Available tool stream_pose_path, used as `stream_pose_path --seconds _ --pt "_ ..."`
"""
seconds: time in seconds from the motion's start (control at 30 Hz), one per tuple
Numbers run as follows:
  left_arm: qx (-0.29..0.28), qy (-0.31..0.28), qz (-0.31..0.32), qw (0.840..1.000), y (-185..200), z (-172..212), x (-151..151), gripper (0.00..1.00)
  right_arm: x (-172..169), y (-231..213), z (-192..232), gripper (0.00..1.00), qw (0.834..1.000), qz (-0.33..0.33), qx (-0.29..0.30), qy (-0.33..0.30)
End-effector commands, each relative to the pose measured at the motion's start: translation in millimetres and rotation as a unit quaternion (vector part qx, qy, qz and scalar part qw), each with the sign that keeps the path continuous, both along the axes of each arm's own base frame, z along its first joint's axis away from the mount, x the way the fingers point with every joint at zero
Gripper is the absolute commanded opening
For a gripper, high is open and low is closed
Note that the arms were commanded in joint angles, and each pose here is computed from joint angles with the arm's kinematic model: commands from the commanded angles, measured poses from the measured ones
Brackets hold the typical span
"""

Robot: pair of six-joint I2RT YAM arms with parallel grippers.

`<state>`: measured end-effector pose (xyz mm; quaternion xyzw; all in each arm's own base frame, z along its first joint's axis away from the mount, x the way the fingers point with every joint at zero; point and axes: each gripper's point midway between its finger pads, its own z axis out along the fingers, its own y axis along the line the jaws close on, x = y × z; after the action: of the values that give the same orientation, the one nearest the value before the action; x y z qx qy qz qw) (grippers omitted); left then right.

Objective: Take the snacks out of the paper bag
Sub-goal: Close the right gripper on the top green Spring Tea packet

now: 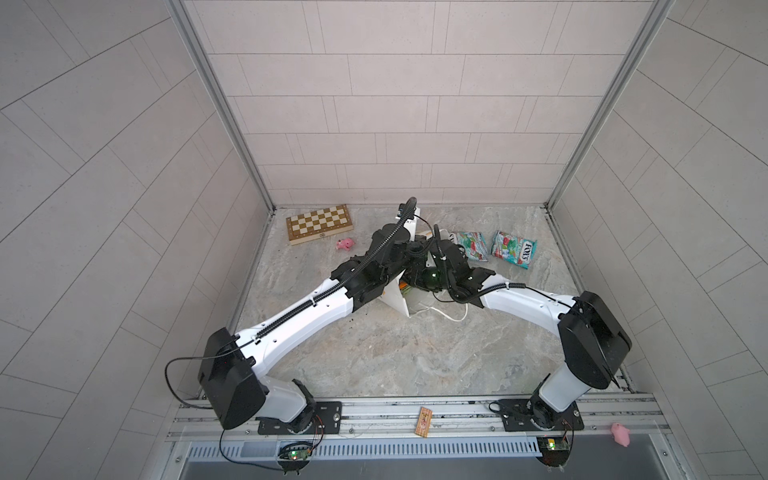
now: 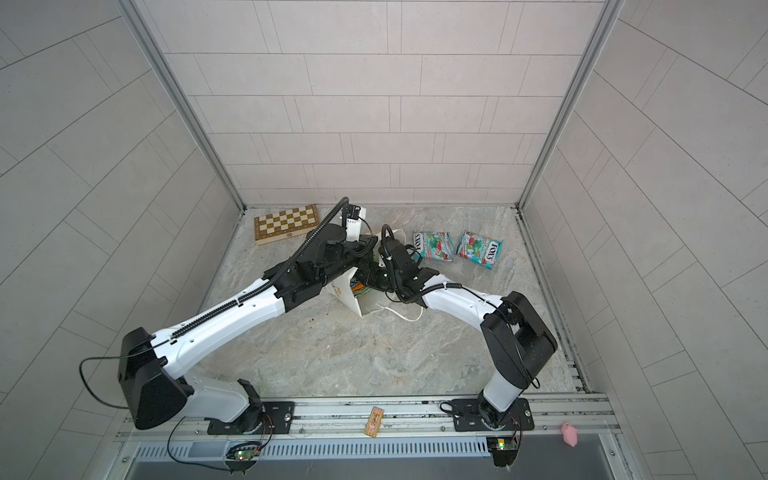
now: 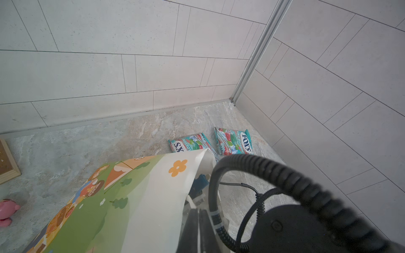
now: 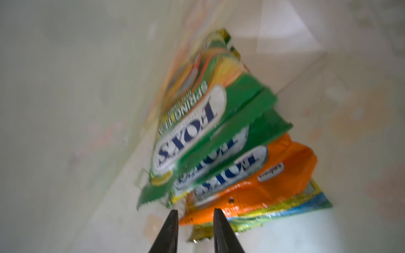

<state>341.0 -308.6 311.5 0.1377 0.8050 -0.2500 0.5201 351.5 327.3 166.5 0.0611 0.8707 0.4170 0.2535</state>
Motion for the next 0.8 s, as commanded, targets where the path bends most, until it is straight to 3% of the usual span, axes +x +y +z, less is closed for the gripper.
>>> stream_pose_path --seconds 0.0,0.43,0.77 --pt "-0.008 -0.014 -0.010 1.000 0.1 10.8 -6.9 0.00 16.6 3.3 7.8 0.30 0.997 -0.055 0.052 -0.001" --pt "0.004 -0.020 -0.040 0.999 -2.3 10.0 -15.7 0.00 38.3 -0.3 -5.6 0.38 0.992 -0.115 0.050 0.005" --pt "0.024 -0.036 -0.071 0.997 -3.4 11.7 -24.4 0.00 49.8 19.3 -8.9 0.40 0.995 -0.087 0.054 0.008"
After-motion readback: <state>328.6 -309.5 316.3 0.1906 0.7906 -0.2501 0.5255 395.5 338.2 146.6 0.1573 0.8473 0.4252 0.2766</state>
